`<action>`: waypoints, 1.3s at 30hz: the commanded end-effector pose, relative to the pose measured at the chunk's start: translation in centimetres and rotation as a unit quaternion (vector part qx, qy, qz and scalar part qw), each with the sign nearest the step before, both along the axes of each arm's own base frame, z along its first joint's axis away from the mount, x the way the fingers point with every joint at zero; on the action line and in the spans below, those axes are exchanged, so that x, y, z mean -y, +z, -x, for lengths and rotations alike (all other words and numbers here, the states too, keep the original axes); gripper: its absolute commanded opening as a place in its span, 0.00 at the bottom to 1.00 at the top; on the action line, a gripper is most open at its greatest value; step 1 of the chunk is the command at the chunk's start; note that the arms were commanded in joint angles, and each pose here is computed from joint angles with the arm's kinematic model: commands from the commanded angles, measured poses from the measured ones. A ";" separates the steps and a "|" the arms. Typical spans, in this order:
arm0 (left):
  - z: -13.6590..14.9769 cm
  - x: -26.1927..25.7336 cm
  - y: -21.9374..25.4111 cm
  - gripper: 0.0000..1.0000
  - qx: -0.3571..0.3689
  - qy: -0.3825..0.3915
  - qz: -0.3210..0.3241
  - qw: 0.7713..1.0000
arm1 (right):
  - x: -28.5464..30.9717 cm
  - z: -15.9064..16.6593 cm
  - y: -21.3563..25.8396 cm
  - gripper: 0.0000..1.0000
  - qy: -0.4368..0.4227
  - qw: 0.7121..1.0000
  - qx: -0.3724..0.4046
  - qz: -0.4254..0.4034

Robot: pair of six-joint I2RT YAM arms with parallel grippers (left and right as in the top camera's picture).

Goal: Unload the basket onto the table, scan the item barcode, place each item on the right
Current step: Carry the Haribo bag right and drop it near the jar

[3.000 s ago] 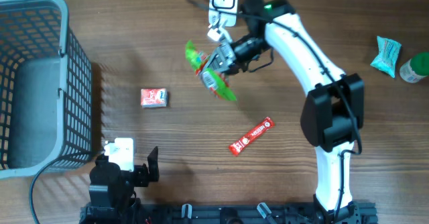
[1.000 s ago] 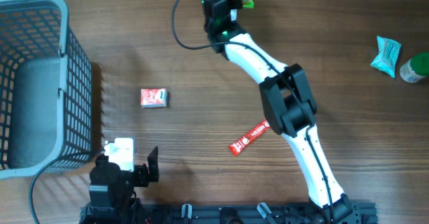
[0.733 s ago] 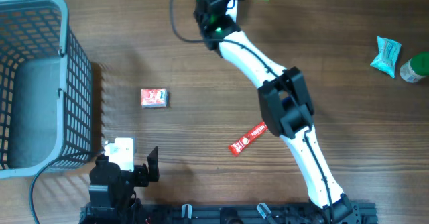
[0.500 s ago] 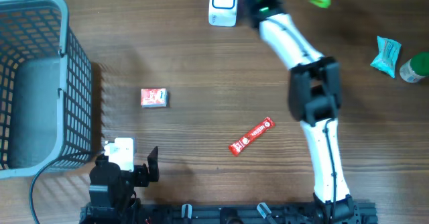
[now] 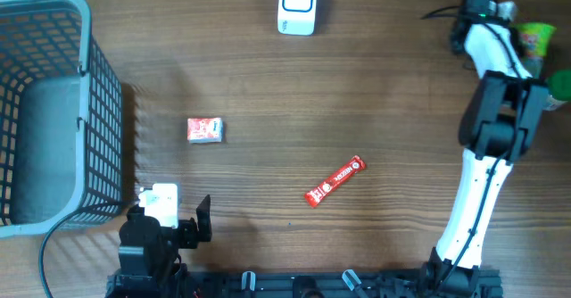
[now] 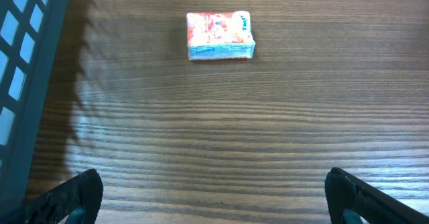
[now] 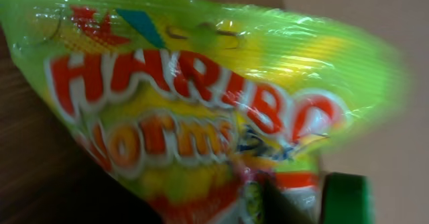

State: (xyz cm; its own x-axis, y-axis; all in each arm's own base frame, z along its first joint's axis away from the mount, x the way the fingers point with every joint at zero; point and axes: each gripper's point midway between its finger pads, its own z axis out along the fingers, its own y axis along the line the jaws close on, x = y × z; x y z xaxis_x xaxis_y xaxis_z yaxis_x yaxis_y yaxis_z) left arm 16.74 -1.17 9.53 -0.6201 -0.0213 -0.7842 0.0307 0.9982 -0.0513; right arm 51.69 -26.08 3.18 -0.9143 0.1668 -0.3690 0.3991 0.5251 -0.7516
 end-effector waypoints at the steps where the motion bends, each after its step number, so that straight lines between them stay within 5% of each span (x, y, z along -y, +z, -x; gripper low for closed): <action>1: 0.0 0.0 -0.1 1.00 0.000 -0.005 -0.007 1.000 | -0.6 -1.4 -0.7 0.94 -0.002 0.982 0.100 -0.160; 6: 0.0 0.0 -0.1 1.00 0.000 -0.005 -0.007 1.000 | -0.5 -2.8 7.0 0.99 0.022 0.948 0.198 -0.248; 12: 0.0 0.0 0.0 1.00 0.001 -0.004 -0.007 1.000 | -12.7 -5.0 21.9 1.00 0.206 0.848 0.302 -0.384; 14: 0.0 0.0 -0.1 1.00 0.000 -0.004 -0.007 1.000 | -18.4 -3.7 25.1 1.00 0.252 0.824 0.292 -0.414; 16: 0.0 0.0 -0.1 1.00 0.000 -0.005 -0.007 1.000 | -25.5 0.5 26.0 1.00 0.208 0.810 0.256 -0.485; 20: 0.0 0.0 -0.1 1.00 0.000 -0.004 -0.007 1.000 | -32.1 7.9 22.7 1.00 0.029 0.803 0.160 -0.573; 23: 0.0 0.0 0.0 1.00 0.001 -0.005 -0.007 1.000 | -34.4 12.3 20.8 1.00 0.067 0.835 0.046 -0.545; 25: 0.0 0.0 -0.1 1.00 0.000 -0.005 -0.007 1.000 | -36.5 13.7 20.5 0.99 0.071 0.830 0.024 -0.553; 31: 0.0 0.0 -0.1 1.00 0.000 -0.005 -0.007 1.000 | -40.4 17.3 25.6 1.00 0.113 0.811 0.066 -0.570; 35: 0.0 0.0 0.0 1.00 0.001 -0.004 -0.007 1.000 | -41.0 22.8 31.4 1.00 0.203 0.785 0.111 -0.574; 39: 0.0 0.0 0.0 1.00 0.001 -0.005 -0.007 1.000 | -35.9 27.1 32.1 1.00 0.172 0.828 0.187 -0.500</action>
State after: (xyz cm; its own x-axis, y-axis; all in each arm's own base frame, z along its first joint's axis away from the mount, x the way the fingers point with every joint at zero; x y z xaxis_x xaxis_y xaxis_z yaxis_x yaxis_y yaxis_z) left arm 16.74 -1.17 9.53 -0.6201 -0.0213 -0.7842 0.0307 0.9982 -0.0513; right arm 26.96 14.64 35.49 -0.9007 0.2036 -0.3837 0.0489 0.9252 0.3762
